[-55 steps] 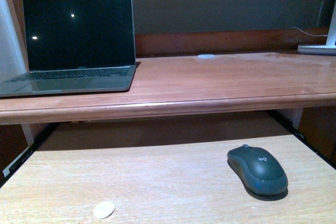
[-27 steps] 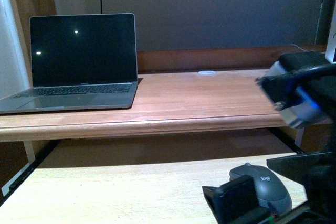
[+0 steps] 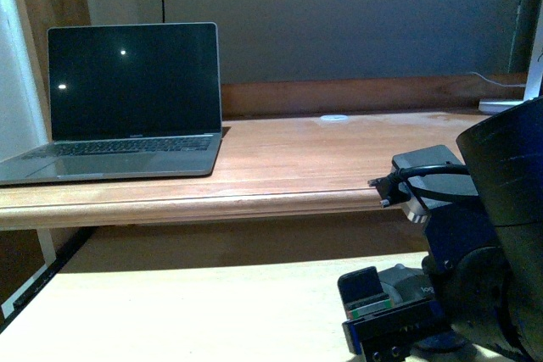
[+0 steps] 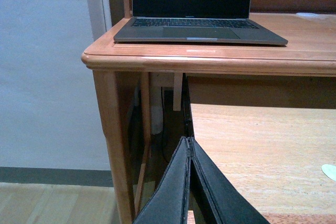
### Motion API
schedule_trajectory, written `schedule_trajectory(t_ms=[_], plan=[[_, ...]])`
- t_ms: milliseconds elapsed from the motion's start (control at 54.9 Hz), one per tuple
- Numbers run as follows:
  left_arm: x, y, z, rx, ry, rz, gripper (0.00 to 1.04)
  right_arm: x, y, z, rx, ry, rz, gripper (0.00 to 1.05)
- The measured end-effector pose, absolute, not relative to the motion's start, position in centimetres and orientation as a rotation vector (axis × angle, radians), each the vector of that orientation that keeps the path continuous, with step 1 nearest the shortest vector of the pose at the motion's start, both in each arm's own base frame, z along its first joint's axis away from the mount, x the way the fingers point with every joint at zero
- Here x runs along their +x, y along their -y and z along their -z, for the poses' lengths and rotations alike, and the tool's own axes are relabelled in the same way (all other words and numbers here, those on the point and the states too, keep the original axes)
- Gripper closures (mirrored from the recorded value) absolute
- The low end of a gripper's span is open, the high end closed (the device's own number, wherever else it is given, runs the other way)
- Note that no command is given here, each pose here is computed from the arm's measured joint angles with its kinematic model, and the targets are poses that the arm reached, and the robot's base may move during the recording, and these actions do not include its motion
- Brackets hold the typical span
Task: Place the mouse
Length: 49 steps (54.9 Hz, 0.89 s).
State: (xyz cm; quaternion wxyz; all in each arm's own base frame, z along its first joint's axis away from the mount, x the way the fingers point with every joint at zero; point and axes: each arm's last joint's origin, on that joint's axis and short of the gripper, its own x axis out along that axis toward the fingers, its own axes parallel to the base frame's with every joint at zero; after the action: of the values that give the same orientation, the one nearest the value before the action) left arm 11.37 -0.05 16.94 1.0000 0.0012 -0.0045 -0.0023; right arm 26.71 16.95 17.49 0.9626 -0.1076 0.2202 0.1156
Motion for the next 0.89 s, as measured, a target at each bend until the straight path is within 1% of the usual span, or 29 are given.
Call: schedule_trajectory(t_ms=[91, 255, 328, 419, 492, 546, 601, 674, 747, 801, 892], plan=[[11.2, 0.0, -16.9, 0.002, 0.01, 0.005, 1.02, 27.8, -16.5, -17.0, -0.227, -0.473, -0.192, 0.07], [10.9, 0.0, -16.9, 0.002, 0.009, 0.004, 1.02, 28.4, -16.0, -16.5, -0.193, -0.51, -0.194, 0.08], [10.8, 0.0, -16.9, 0.002, 0.01, 0.004, 1.02, 28.4, -15.9, -16.4, -0.177, -0.51, -0.209, 0.17], [10.2, 0.0, -16.5, 0.003, -0.025, 0.005, 1.02, 28.2, -15.9, -16.4, -0.162, -0.51, -0.221, 0.29], [9.8, 0.0, -16.6, 0.002, -0.003, 0.004, 1.02, 28.0, -15.8, -16.5, -0.152, -0.512, -0.224, 0.39], [9.8, 0.0, -16.6, 0.002, 0.004, 0.004, 1.02, 27.7, -15.7, -16.7, -0.143, -0.515, -0.22, 0.44], [9.8, 0.0, -16.6, 0.002, 0.003, 0.004, 1.02, 27.5, -15.7, -17.2, -0.135, -0.51, -0.218, 0.47], [9.8, 0.0, -16.6, 0.002, 0.004, 0.005, 1.02, 27.3, -15.5, -18.8, -0.109, -0.487, -0.201, 0.49], [9.8, 0.0, -16.6, 0.002, 0.004, 0.004, 1.02, 27.7, -15.8, -21.8, -0.064, -0.428, -0.191, 0.49], [9.8, 0.0, -16.6, 0.002, 0.004, 0.005, 1.02, 28.6, -16.7, -24.8, -0.028, -0.361, -0.197, 0.49], [9.8, 0.0, -16.6, 0.002, 0.004, 0.005, 1.02, 29.7, -17.9, -27.2, -0.012, -0.309, -0.197, 0.49]])
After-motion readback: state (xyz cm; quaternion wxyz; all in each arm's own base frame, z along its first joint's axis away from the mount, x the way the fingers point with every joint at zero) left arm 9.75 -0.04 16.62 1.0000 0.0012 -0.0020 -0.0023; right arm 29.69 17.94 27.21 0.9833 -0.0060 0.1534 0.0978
